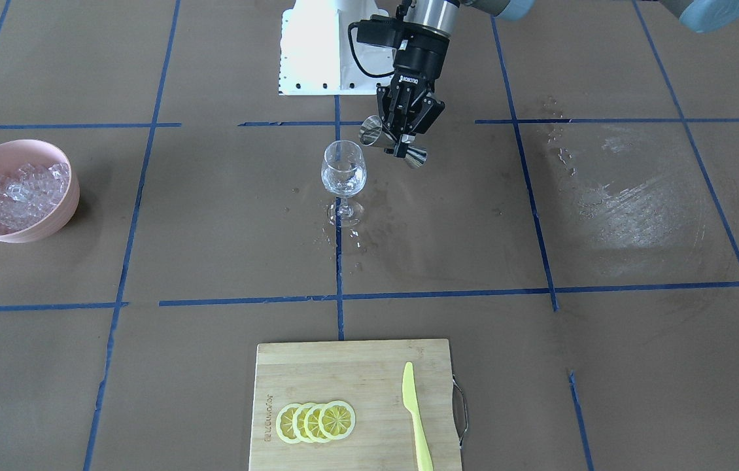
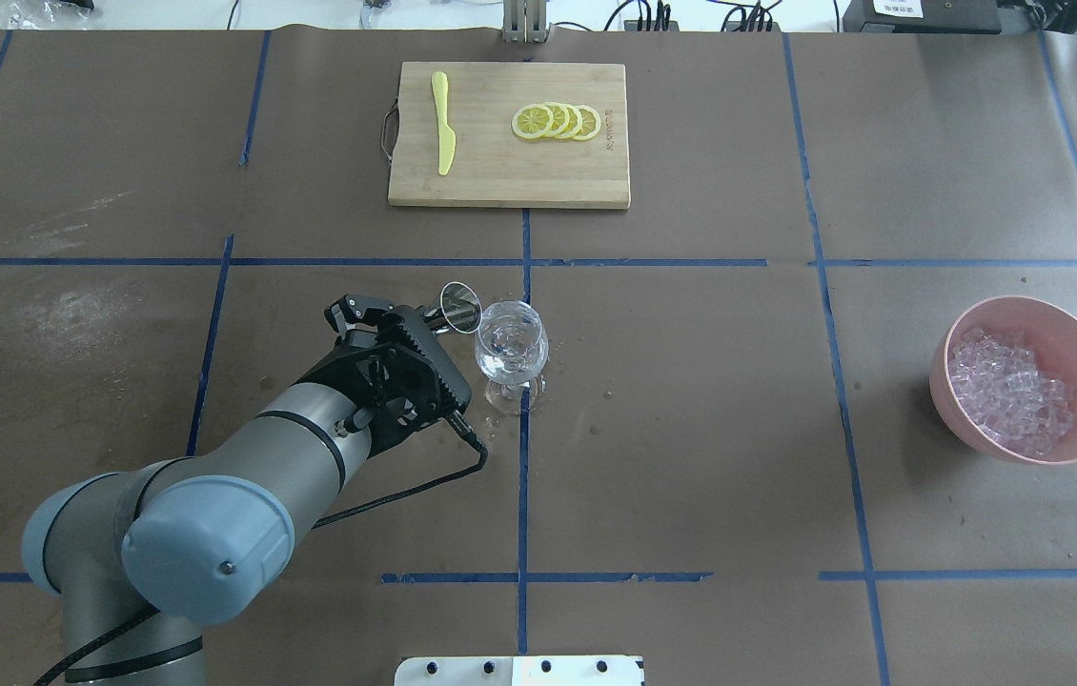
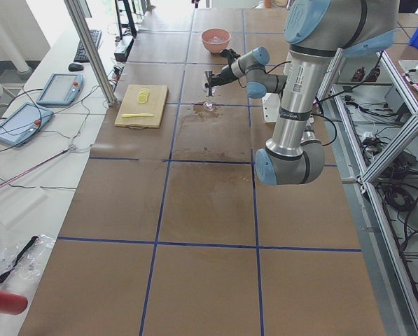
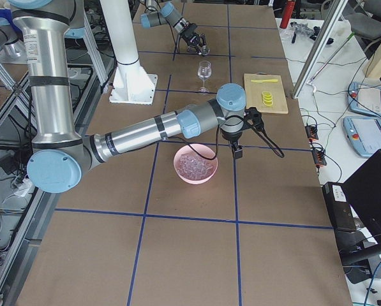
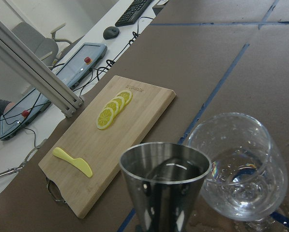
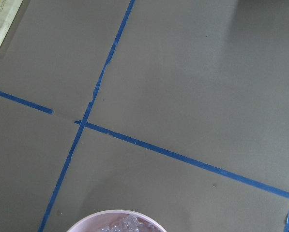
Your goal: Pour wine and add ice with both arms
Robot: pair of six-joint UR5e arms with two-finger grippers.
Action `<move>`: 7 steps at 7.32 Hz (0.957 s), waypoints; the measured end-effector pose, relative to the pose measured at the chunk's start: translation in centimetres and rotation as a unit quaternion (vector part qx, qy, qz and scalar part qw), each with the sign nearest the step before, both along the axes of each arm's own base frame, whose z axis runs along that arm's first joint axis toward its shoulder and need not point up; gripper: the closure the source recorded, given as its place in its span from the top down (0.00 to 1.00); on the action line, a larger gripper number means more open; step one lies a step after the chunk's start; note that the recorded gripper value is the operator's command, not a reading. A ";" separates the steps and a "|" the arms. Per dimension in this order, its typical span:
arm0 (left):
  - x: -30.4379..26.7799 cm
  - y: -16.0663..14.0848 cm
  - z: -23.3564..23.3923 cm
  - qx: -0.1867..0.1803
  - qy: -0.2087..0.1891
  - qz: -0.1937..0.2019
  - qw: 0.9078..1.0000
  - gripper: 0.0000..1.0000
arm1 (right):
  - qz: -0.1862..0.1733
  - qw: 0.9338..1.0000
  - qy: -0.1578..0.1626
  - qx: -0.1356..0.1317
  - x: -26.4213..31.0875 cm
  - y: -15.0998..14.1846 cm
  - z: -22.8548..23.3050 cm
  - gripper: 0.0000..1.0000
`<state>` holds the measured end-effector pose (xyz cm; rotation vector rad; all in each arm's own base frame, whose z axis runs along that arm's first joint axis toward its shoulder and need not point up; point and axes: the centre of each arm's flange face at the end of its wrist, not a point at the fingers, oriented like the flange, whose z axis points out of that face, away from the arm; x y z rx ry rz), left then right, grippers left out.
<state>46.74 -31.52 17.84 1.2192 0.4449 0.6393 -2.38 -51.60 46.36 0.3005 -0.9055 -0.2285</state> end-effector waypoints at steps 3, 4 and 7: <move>-0.1 -0.4 -0.9 0.032 -0.075 0.018 0.997 0.00 | 0.000 1.000 0.000 -0.001 0.0 0.0 0.1 1.00; 0.1 -0.5 -1.4 0.035 -0.094 0.021 0.995 0.00 | 0.000 1.000 0.000 -0.002 0.0 0.1 0.1 1.00; 0.6 -0.7 -3.0 0.044 -0.144 0.033 0.988 0.00 | 0.000 1.000 0.000 -0.003 0.0 0.2 0.3 1.00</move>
